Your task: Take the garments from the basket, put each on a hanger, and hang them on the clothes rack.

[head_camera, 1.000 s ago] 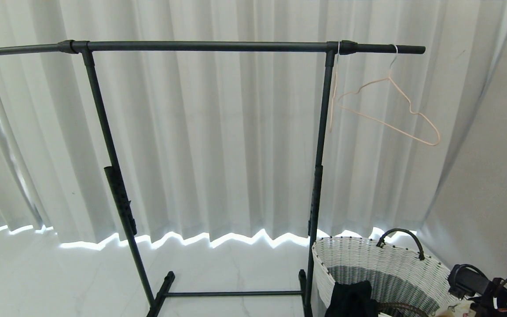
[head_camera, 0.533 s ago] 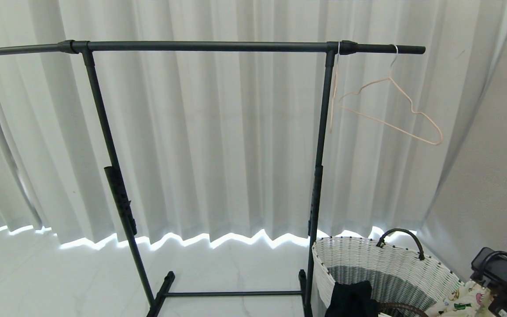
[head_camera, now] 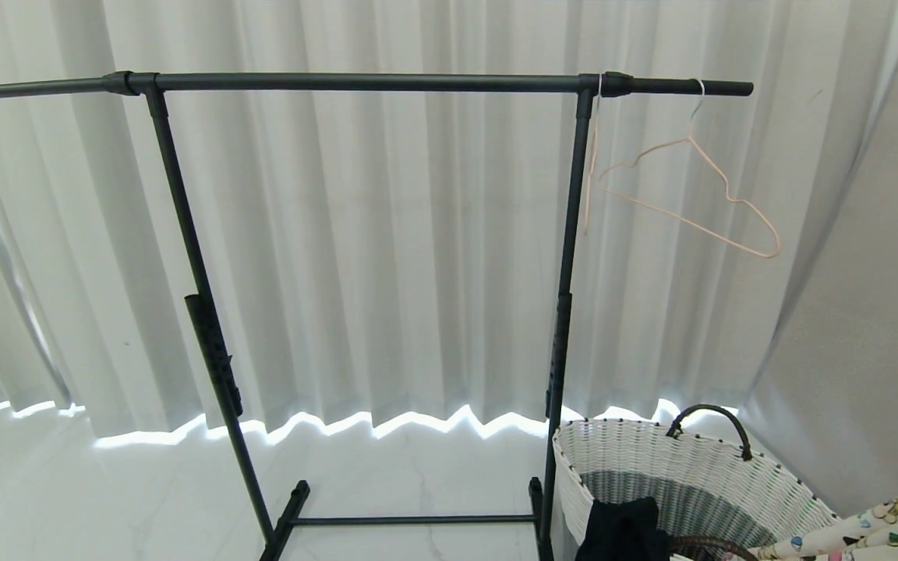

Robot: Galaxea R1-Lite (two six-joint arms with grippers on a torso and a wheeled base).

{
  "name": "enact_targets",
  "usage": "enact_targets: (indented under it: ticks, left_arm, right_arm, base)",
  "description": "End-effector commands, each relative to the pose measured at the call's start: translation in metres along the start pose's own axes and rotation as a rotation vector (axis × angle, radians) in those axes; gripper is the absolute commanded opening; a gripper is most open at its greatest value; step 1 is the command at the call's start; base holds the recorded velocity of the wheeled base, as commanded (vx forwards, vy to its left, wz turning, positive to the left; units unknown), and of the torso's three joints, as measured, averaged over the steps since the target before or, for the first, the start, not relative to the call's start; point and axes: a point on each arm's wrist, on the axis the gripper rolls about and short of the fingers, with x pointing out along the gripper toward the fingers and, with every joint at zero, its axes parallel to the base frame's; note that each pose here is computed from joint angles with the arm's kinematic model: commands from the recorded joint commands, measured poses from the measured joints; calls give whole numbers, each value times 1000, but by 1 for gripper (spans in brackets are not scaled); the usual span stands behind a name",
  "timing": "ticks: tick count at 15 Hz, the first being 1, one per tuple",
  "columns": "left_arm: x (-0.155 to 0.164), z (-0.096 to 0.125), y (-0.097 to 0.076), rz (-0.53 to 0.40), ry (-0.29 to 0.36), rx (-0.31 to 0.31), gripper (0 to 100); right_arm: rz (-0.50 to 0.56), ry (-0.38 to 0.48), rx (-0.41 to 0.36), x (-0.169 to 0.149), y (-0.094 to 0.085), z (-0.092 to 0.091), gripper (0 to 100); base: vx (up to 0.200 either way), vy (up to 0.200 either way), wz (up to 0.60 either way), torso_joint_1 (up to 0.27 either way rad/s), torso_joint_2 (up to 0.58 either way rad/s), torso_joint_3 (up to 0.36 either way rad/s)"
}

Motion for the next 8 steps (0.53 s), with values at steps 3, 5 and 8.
enact_targets:
  ticks: [3, 5, 8]
  left_arm:
    - [0, 0, 0, 0, 0, 1, 100]
    - [0, 0, 0, 0, 2, 3, 100]
    - [0, 0, 0, 0, 2, 6, 100]
  right_arm:
    - [-87, -133, 92, -73, -2, 11, 0]
    - [-80, -128, 90, -71, -1, 10, 0]
    - [-73, -129, 88, -71, 1, 8, 0]
  base:
    - [0, 0, 0, 0, 0, 0]
    - [0, 0, 0, 0, 0, 0]
    - [-200, 0, 0, 5, -2, 4]
